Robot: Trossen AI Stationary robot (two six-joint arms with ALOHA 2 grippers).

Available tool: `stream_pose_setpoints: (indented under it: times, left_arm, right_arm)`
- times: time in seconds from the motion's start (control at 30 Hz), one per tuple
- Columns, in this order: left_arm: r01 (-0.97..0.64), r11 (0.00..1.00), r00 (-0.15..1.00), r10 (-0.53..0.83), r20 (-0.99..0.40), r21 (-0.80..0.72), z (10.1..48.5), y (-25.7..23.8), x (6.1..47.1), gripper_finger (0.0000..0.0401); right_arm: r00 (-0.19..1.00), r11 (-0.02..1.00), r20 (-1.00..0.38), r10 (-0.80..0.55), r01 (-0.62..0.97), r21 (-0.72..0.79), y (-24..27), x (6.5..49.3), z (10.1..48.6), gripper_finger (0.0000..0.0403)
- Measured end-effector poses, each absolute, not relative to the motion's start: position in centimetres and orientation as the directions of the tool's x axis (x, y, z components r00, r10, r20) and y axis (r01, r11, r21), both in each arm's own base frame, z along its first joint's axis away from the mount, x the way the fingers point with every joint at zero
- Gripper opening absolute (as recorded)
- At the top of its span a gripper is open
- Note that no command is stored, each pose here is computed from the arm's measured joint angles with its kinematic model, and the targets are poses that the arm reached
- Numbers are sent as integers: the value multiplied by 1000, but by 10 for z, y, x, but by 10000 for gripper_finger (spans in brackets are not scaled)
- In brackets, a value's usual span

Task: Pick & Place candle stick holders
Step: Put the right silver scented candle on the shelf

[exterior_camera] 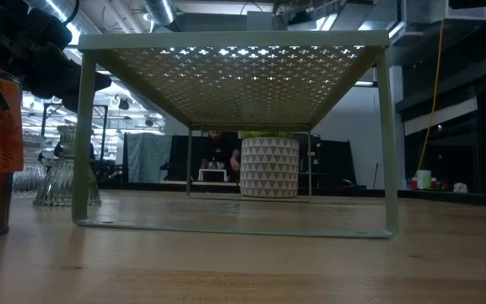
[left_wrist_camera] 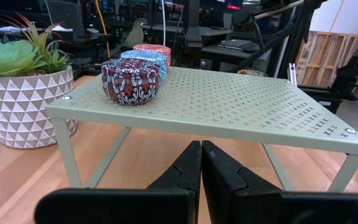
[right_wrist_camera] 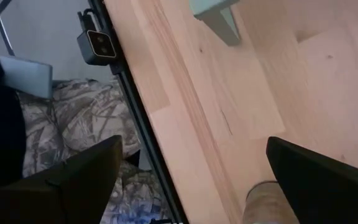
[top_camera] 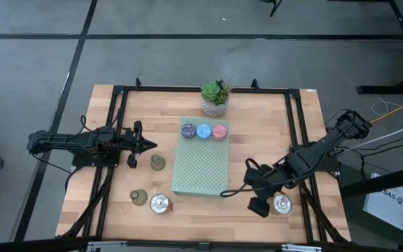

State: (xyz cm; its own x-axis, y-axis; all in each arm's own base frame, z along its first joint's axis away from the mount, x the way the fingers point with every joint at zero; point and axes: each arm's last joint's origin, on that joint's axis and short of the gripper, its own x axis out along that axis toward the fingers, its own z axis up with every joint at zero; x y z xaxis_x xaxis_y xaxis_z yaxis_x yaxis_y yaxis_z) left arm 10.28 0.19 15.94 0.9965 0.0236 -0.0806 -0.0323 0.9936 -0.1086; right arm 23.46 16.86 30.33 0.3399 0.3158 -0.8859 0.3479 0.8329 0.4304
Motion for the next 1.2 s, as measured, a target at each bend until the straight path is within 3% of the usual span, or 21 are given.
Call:
stream_pose_setpoints:
  times: [0.5, 0.7, 1.03, 1.2]
  left_arm:
    - [-32, 994, 996, 23, -81, -109, 159, 2, 103, 6]
    - [-32, 994, 996, 24, -81, -109, 159, 2, 103, 6]
    - [-32, 994, 996, 23, -80, -109, 159, 2, 103, 6]
    - [-32, 994, 996, 23, -81, -109, 159, 2, 103, 6]
  right_arm:
    - [355, 807, -874, 331, 374, 457, 170, 236, 304, 399]
    - [366, 738, -867, 339, 468, 487, 171, 237, 305, 399]
    - [211, 746, -950, 229, 589, 311, 160, 222, 297, 399]
    - [190, 717, -950, 248, 623, 312, 161, 222, 297, 399]
